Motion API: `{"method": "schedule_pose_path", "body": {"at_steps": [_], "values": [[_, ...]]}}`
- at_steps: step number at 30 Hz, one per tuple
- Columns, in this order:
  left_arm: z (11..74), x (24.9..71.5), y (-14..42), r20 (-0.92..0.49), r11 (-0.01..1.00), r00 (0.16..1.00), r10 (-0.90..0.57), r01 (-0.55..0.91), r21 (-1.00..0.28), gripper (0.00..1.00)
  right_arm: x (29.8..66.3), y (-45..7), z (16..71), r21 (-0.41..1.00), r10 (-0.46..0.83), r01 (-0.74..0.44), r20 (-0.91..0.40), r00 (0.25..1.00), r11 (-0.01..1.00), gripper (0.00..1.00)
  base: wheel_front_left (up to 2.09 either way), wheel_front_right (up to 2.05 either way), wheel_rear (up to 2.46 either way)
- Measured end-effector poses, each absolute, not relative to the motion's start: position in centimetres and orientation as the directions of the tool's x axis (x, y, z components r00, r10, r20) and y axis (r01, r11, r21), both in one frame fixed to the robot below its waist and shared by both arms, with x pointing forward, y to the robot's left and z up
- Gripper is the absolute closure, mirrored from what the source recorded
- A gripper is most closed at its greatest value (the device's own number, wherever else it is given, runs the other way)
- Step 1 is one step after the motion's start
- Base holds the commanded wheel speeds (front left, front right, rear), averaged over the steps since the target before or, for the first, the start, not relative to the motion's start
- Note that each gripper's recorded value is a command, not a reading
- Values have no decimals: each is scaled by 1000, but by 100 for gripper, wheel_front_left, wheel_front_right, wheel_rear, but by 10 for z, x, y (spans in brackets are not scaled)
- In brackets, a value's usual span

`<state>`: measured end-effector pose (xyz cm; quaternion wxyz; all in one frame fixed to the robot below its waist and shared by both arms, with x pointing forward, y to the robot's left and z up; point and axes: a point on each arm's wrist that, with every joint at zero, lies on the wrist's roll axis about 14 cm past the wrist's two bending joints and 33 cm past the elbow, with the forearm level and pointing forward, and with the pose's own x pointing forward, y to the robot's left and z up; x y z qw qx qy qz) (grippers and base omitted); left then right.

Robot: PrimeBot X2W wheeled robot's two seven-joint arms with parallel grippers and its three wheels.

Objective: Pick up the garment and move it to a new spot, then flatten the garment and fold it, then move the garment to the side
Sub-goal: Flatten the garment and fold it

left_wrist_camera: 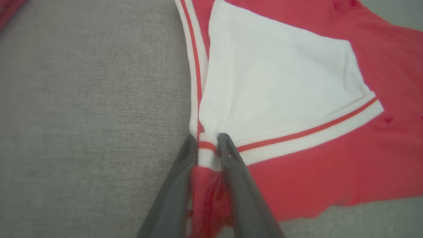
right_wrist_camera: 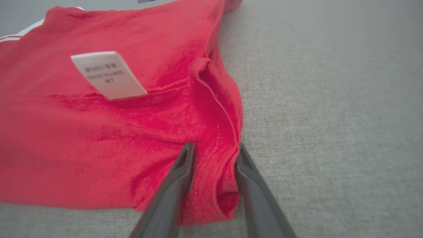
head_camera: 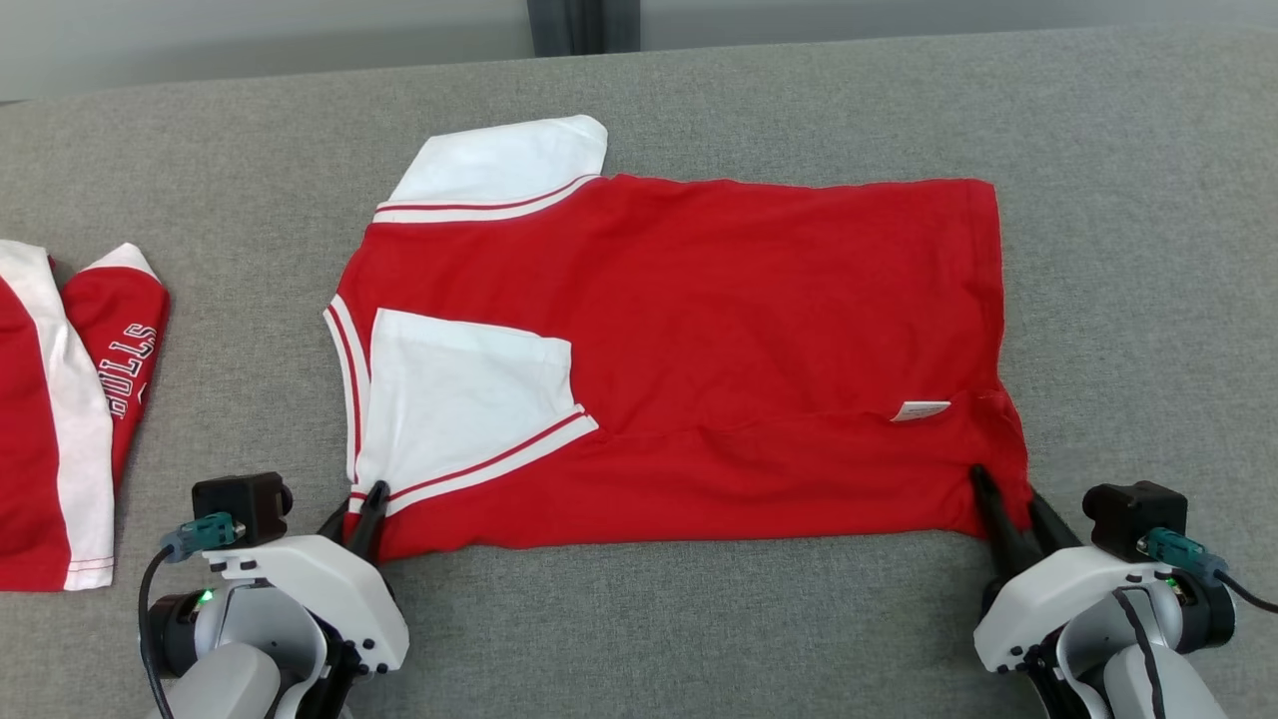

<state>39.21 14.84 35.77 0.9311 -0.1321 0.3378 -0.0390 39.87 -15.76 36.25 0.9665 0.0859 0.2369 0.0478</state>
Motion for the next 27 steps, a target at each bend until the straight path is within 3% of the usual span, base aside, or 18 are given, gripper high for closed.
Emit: {"method": "schedule_pose_path", "body": {"at_steps": [12, 27], "values": [[379, 379, 149, -605, 962, 773, -189, 21, -273, 100, 392, -165, 374, 229, 127, -26, -440, 889, 973, 100, 0, 0, 0], [388, 312, 134, -672, 939, 700, -240, -9, -345, 100, 330, -186, 374, 243, 85, 66, -560, 824, 968, 100, 0, 0, 0]]}}
